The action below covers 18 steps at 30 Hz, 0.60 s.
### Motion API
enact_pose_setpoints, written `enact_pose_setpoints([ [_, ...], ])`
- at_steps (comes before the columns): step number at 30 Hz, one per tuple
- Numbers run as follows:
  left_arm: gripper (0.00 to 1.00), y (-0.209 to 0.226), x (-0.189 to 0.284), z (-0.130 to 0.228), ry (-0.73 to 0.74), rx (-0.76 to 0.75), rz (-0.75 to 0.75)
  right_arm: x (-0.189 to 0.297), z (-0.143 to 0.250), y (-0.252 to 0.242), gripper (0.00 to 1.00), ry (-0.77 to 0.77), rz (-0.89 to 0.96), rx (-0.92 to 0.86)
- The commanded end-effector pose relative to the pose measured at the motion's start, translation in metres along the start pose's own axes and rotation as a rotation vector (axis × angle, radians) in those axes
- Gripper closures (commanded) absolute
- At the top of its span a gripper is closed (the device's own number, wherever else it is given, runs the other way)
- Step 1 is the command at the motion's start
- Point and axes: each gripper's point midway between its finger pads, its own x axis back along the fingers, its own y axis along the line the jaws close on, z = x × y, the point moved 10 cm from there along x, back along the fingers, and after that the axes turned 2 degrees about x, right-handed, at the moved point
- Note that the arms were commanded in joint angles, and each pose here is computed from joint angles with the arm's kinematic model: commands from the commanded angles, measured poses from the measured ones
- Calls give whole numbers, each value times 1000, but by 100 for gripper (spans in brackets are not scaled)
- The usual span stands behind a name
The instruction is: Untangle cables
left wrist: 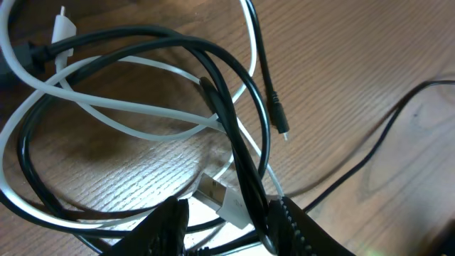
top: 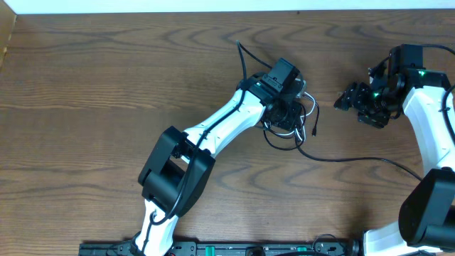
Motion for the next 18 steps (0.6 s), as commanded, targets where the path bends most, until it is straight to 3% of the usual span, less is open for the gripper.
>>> enact_pose_setpoints([
  [1,59,2,-17,3,18,-13,-54,3,0,4,27,-3,-9,26],
  [7,60,11,-41,11,45,-10,-168,3,1,3,27,6,-7,49],
  [11,74,15,-45,12,45,-10,-211,3,2,3,27,12,-6,55],
  [18,79,10,-6,1,-20,-3,-198,0,7,16,26,42,-97,163],
])
